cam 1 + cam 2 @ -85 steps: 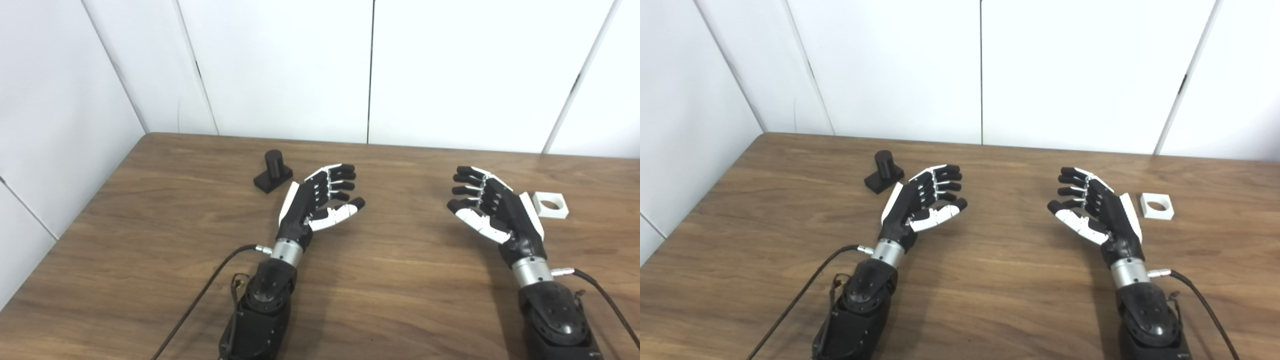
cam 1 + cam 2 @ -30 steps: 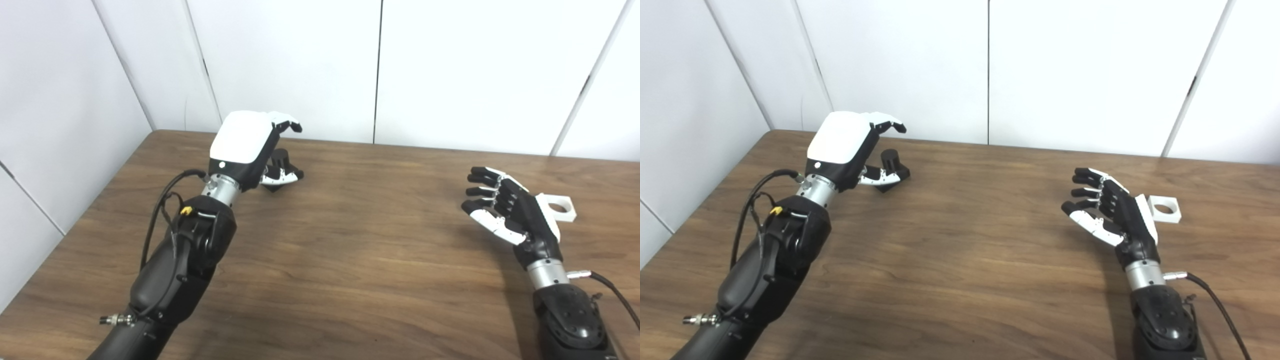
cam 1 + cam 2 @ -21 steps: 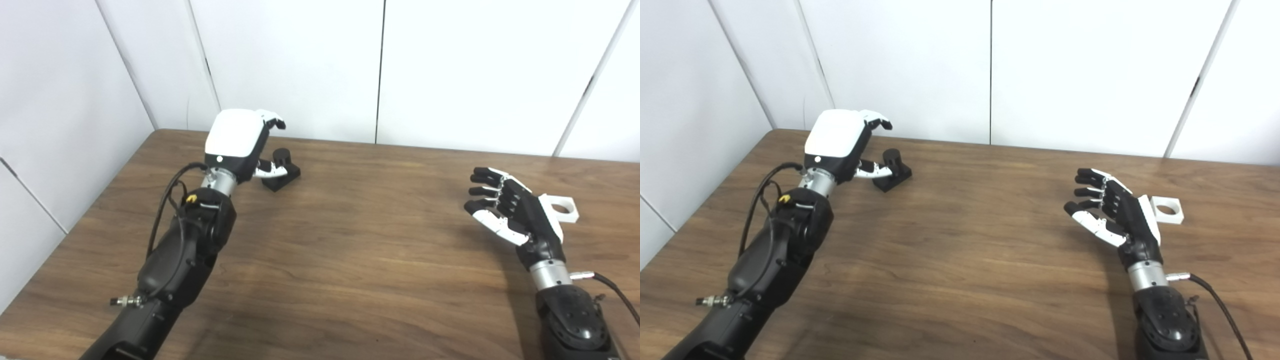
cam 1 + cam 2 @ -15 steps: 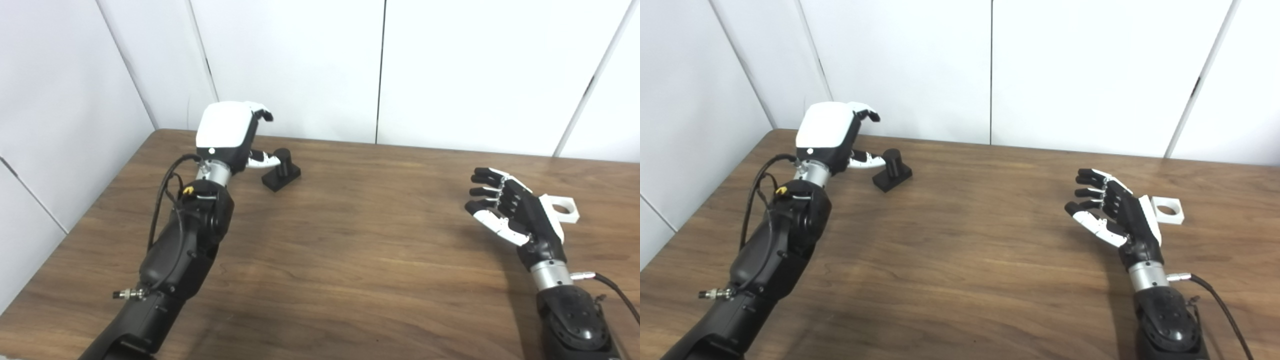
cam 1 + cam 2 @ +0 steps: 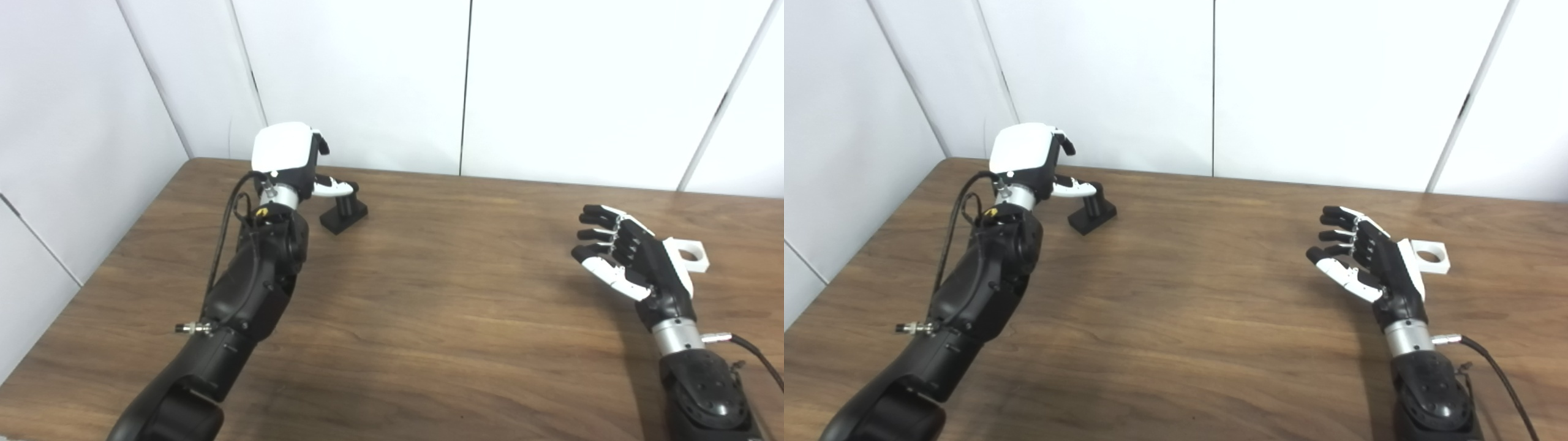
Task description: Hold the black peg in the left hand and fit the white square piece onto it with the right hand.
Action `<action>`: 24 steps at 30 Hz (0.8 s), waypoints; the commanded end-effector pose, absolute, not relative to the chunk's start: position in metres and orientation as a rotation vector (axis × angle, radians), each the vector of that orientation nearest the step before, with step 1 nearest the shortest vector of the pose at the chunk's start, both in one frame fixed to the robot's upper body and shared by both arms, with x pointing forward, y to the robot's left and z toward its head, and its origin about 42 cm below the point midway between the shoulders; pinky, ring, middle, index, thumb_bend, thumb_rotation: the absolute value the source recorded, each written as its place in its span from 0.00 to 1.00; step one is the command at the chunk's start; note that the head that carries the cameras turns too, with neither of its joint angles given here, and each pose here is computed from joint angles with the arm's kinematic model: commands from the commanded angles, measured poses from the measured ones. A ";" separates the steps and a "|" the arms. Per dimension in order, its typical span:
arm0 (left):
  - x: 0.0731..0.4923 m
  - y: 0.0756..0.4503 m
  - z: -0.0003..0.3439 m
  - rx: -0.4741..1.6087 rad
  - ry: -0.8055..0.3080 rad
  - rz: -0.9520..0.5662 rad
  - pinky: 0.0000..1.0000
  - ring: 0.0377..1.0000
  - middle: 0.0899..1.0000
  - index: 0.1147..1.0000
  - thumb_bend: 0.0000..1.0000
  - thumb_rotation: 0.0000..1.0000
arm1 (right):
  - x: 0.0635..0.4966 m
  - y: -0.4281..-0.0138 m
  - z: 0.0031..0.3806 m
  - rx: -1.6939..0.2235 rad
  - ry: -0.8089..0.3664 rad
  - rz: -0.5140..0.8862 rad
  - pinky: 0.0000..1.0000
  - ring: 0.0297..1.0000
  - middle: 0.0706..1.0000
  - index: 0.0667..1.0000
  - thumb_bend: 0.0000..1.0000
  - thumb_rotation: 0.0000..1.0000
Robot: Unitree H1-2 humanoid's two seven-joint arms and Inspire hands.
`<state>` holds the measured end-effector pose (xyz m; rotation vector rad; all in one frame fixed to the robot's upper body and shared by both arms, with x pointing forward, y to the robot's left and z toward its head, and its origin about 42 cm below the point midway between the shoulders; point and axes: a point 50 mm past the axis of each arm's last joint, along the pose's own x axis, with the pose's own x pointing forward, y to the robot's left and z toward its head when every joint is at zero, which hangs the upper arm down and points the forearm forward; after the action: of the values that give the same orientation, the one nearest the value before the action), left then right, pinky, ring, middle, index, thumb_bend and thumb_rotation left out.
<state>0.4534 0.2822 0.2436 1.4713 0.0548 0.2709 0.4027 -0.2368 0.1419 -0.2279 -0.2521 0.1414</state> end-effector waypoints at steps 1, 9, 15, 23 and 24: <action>0.469 0.274 0.272 1.503 -0.006 0.352 0.69 0.86 0.84 0.58 0.92 0.56 | 0.405 -0.234 0.154 -0.225 -0.312 0.143 0.58 0.68 0.74 0.74 0.77 0.38; 0.476 0.264 0.254 1.530 0.057 0.323 0.67 0.84 0.84 0.58 0.94 0.56 | 0.404 -0.235 0.154 -0.230 -0.313 0.135 0.59 0.68 0.73 0.73 0.77 0.38; 0.475 0.264 0.240 1.517 0.100 0.300 0.70 0.86 0.85 0.59 0.93 0.49 | 0.404 -0.235 0.155 -0.226 -0.311 0.132 0.58 0.68 0.73 0.73 0.77 0.38; 0.473 0.268 0.227 1.532 0.131 0.275 0.73 0.87 0.86 0.62 0.91 0.48 | 0.403 -0.235 0.155 -0.229 -0.311 0.130 0.58 0.68 0.74 0.74 0.77 0.38; 0.473 0.268 0.226 1.537 0.134 0.272 0.71 0.86 0.86 0.63 0.91 0.48 | 0.403 -0.235 0.155 -0.229 -0.310 0.129 0.58 0.67 0.74 0.74 0.77 0.38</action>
<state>0.4656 0.2620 0.2052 1.5104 0.1742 0.2074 0.4002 -0.2371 0.1425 -0.2361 -0.2570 0.1376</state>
